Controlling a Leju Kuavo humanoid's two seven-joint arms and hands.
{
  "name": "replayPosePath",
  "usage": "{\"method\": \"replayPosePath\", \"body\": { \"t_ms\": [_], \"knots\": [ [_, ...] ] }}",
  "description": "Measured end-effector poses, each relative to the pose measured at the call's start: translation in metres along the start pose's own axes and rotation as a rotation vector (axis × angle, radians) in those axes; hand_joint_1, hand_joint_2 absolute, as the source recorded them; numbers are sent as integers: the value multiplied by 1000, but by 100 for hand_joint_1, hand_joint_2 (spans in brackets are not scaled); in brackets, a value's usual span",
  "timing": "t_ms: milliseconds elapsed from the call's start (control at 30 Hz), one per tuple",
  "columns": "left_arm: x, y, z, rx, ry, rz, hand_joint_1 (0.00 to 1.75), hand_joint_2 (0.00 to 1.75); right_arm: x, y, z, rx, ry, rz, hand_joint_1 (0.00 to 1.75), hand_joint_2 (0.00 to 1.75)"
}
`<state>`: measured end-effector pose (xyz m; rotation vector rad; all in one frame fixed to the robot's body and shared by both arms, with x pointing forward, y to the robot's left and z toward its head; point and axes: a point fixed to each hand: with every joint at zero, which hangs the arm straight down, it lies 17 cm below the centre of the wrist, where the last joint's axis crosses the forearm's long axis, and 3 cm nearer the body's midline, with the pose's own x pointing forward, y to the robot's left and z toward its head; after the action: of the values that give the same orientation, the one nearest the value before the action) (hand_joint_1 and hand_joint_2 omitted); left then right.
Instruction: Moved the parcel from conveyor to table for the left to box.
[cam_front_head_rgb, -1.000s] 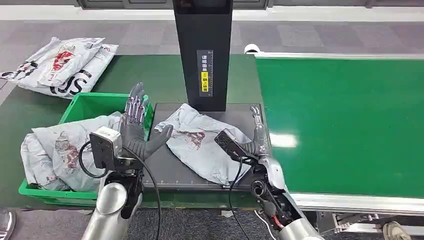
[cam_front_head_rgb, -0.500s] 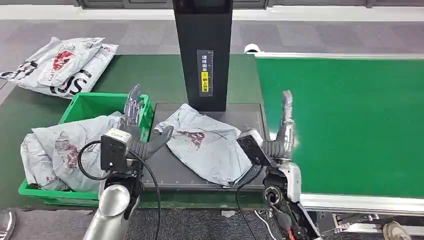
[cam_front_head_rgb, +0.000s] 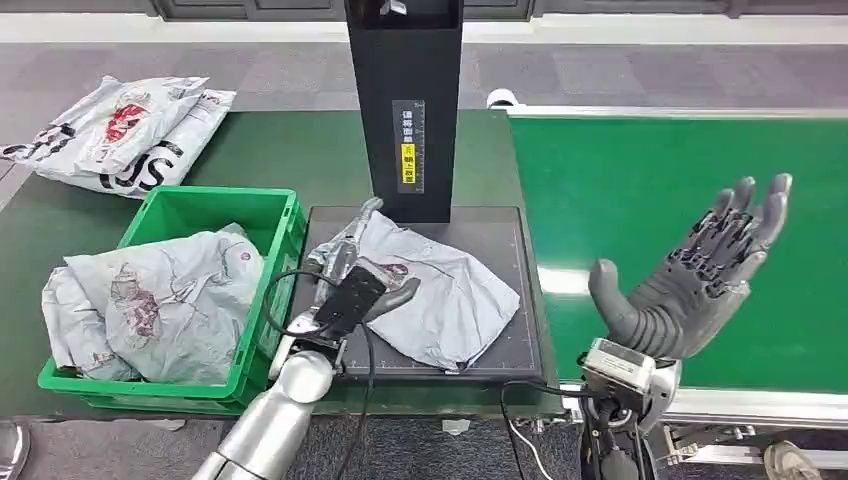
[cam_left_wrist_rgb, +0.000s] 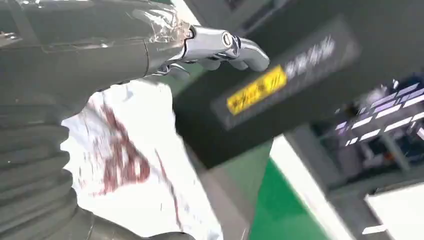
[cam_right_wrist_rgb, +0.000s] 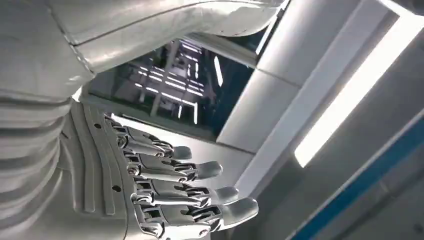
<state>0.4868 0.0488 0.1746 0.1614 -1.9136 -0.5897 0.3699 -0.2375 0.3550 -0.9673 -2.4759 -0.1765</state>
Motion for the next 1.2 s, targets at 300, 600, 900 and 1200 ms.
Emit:
{"method": "replayPosePath", "body": {
  "t_ms": [300, 600, 900, 1200],
  "knots": [
    [-14, -76, 0, -203, 59, -48, 0, 175, 11, -17, -19, -78, -23, -23, 0, 175],
    [-33, -132, 18, -390, 179, -94, 0, 175, 14, -15, -23, -89, -27, -29, 0, 175],
    [-54, -156, 36, -486, 241, -278, 0, 175, 14, -15, -23, -93, -21, -34, 0, 175],
    [-67, -163, 46, -549, 241, -499, 175, 175, 9, -17, -24, -103, 7, -46, 0, 175]
  ]
}}
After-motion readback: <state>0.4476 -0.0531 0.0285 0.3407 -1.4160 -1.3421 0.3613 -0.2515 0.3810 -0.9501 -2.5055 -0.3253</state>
